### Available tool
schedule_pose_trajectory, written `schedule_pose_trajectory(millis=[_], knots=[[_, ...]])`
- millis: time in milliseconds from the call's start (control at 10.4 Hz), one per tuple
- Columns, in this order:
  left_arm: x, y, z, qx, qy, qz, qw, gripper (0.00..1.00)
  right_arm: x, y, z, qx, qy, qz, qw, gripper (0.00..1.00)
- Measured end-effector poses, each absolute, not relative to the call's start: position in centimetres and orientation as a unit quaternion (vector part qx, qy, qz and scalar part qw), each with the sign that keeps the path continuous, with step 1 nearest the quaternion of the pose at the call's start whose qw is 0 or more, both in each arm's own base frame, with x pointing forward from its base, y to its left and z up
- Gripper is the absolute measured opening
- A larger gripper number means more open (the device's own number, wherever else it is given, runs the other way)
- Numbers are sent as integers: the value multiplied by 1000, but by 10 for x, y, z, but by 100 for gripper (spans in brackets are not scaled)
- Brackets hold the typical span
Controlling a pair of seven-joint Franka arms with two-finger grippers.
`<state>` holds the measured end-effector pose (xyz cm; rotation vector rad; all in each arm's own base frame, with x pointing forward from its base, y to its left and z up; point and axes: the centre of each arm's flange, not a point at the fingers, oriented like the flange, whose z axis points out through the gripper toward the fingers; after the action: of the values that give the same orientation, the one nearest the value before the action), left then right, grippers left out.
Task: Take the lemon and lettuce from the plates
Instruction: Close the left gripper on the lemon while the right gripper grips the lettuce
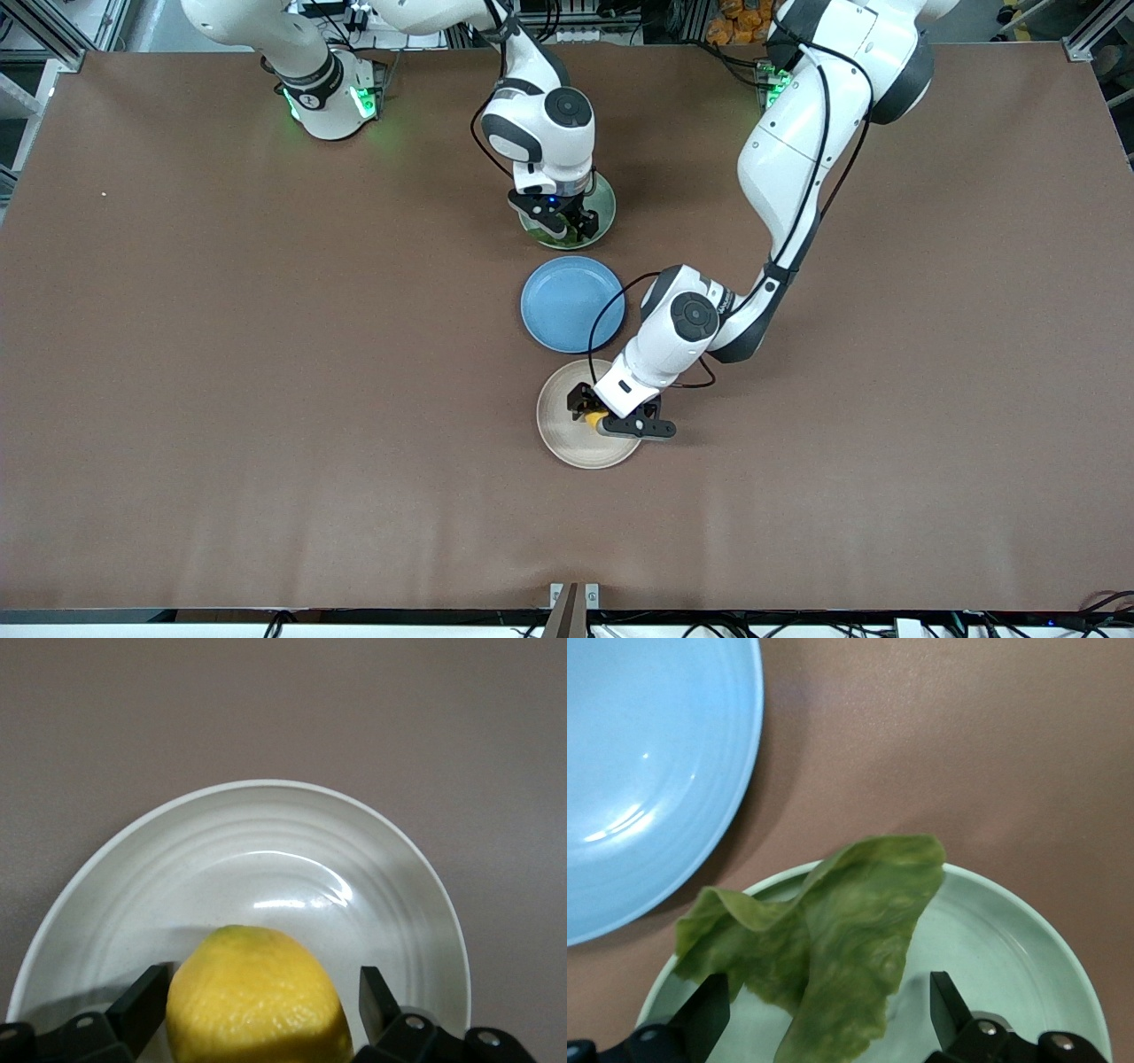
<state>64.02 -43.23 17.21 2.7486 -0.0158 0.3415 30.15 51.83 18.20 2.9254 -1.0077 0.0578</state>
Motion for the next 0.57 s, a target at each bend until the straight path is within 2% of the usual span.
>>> schedule_pose_trajectory(millis=[96,192,575], knots=[[641,-431,172,975,-5,122,184,76,304,517,182,945,-325,21,24,100],[641,-431,172,975,-5,123,184,68,307,516,182,945,-324,26,24,100],[643,-430,173,975,13,120,186,68,311,516,184,945,-325,30,24,100]])
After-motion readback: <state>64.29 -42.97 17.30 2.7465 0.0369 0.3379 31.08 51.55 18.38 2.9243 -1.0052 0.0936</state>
